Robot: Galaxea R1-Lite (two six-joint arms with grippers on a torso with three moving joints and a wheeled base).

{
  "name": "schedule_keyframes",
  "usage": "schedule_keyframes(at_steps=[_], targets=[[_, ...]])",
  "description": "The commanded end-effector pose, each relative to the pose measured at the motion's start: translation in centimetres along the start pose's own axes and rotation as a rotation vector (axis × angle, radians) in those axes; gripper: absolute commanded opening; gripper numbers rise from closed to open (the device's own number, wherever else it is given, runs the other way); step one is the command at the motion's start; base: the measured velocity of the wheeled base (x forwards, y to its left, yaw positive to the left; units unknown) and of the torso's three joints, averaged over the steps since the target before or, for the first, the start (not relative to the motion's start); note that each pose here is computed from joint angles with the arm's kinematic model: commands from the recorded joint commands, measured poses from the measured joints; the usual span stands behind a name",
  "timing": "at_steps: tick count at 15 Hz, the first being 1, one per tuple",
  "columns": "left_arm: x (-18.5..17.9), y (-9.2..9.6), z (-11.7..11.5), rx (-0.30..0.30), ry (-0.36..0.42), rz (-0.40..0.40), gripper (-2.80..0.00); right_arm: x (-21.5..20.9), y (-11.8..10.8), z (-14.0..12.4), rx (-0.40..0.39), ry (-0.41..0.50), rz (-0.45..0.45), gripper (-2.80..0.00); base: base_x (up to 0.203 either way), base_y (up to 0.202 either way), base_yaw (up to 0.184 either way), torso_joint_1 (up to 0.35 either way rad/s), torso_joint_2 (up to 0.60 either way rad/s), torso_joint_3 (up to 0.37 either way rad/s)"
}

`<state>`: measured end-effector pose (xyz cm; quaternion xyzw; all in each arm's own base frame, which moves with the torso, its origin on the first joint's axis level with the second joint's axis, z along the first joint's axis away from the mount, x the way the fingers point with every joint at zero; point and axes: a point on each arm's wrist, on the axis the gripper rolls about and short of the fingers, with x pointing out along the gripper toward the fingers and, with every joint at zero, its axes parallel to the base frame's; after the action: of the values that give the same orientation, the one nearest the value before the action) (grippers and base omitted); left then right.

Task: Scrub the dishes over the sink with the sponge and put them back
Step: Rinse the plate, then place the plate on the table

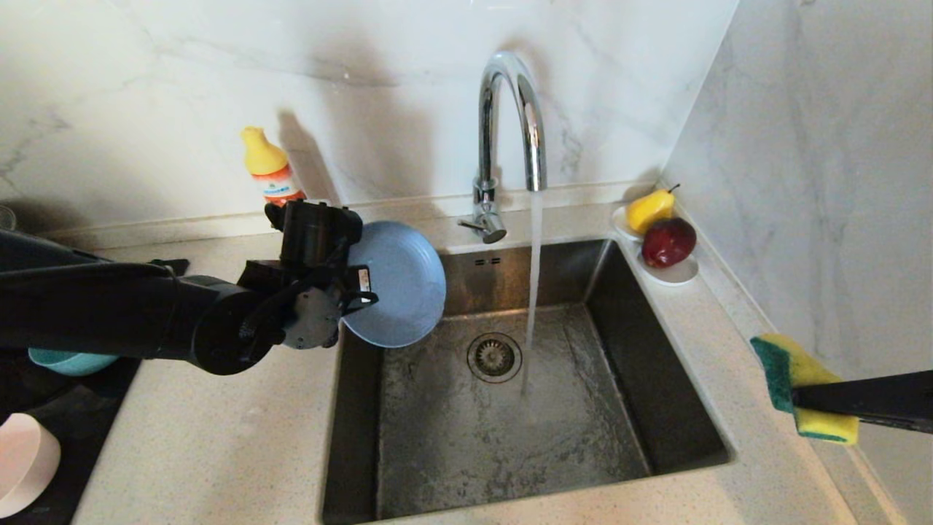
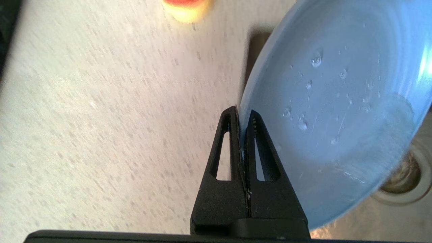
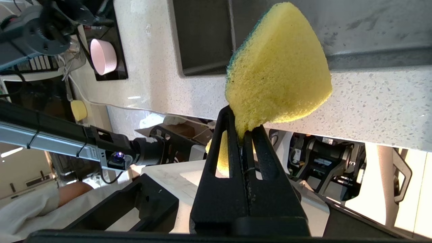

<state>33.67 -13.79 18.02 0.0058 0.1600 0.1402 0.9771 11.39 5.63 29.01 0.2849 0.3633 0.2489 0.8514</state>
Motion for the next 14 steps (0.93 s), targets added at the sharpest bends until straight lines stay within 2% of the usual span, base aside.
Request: schedule_keyframes(at_steps=[1,4,7,9,12,14], targets=[[-1.2,0.8,1.1,-0.029,-0.035,-0.001,-2.8,0.2,0.0,0.1,0.006,0.011,-0.002,-2.8,0.0,0.0,0.0,0.0,0.0,0.0],[-2.6,1.8,2.0,-0.066,-0.06,-0.013,-2.8,0.3,-0.1,0.0,0.009,0.013,-0.007,-2.8,0.0,0.0,0.0,0.0,0.0,0.0],[-3.7,5.0,2.6,-0.102,-0.034,-0.058,-2.8,0.6,-0.4,-0.2,0.015,0.026,-0.017,-2.8,0.0,0.0,0.0,0.0,0.0,0.0],[-4.1,7.9,2.4,-0.148,0.073,-0.087,-2.8,0.8,-0.8,-0.4,0.023,0.037,-0.029,-2.8,0.0,0.0,0.0,0.0,0.0,0.0],[-5.5,12.8,2.6,-0.27,0.254,-0.156,-2.8,1.3,-1.2,-0.6,0.031,0.046,-0.041,-2.8,0.0,0.0,0.0,0.0,0.0,0.0],[-6.7,16.1,2.7,-0.364,0.346,-0.194,-2.8,1.8,-1.4,-0.5,0.025,0.035,-0.03,-2.8,0.0,0.0,0.0,0.0,0.0,0.0]])
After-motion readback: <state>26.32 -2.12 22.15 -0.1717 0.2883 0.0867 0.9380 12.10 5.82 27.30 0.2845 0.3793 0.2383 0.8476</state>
